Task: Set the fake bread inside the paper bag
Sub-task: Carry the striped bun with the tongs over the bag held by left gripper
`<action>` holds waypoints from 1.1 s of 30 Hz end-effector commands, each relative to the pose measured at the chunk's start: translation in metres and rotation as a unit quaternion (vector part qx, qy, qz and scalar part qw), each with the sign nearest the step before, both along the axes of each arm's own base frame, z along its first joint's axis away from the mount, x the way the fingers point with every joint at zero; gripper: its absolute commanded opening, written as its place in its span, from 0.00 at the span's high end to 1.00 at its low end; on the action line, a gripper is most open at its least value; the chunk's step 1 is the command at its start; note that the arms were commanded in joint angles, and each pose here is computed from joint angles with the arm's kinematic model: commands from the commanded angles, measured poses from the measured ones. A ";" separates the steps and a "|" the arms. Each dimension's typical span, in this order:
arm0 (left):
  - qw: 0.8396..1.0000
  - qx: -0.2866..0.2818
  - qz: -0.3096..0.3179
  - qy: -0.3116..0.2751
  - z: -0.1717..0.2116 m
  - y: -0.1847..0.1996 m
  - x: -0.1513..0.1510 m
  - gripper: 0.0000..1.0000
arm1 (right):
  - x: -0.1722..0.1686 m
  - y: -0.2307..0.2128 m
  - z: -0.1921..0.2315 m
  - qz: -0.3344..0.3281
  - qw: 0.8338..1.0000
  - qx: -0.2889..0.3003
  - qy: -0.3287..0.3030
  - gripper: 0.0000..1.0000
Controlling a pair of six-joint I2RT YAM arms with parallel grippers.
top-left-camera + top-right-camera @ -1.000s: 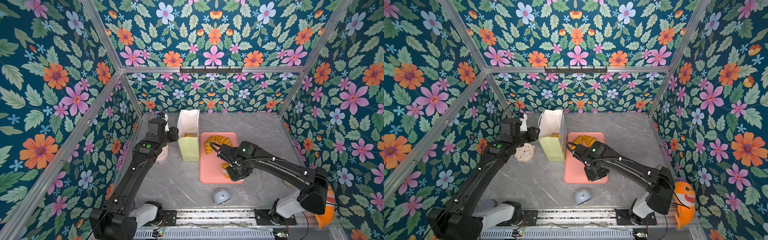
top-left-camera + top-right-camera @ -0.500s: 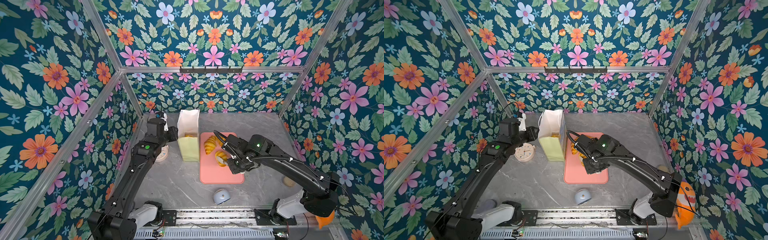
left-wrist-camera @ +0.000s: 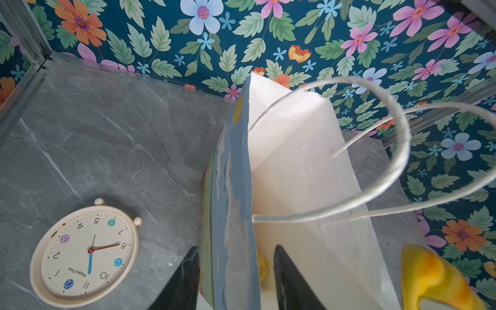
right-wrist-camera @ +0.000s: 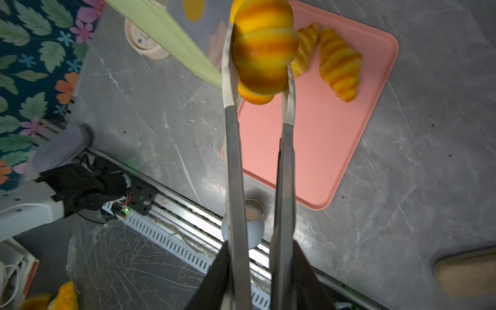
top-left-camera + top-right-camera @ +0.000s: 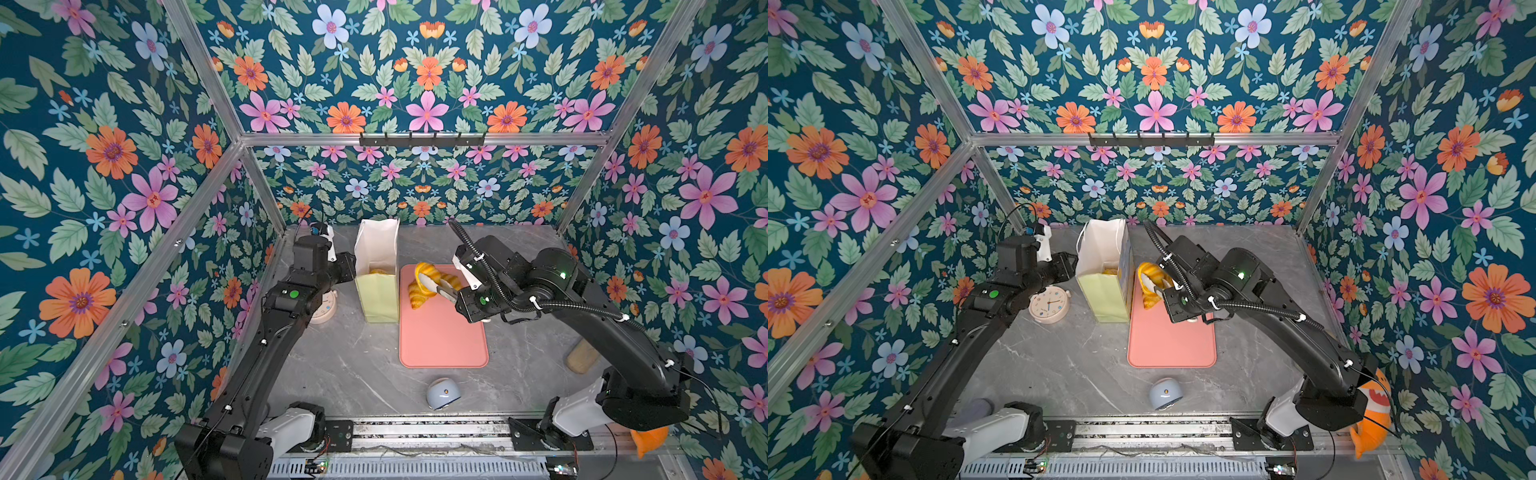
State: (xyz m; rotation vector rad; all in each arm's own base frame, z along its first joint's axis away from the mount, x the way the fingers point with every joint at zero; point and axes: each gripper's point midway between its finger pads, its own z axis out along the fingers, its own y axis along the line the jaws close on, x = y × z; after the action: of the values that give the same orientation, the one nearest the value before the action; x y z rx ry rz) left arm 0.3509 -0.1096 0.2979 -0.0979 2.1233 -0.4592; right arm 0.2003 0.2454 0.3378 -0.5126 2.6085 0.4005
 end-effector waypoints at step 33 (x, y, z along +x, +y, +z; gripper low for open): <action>0.997 -0.025 -0.060 -0.033 0.027 -0.022 0.004 0.53 | 0.022 0.080 0.084 0.095 0.981 0.154 -0.065 0.68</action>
State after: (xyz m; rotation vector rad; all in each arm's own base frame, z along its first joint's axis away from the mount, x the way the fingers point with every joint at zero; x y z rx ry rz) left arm 0.3510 -0.1281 0.3160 -0.0178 2.0937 -0.5682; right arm 0.2155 0.3160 0.4116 -0.6682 2.3796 0.7528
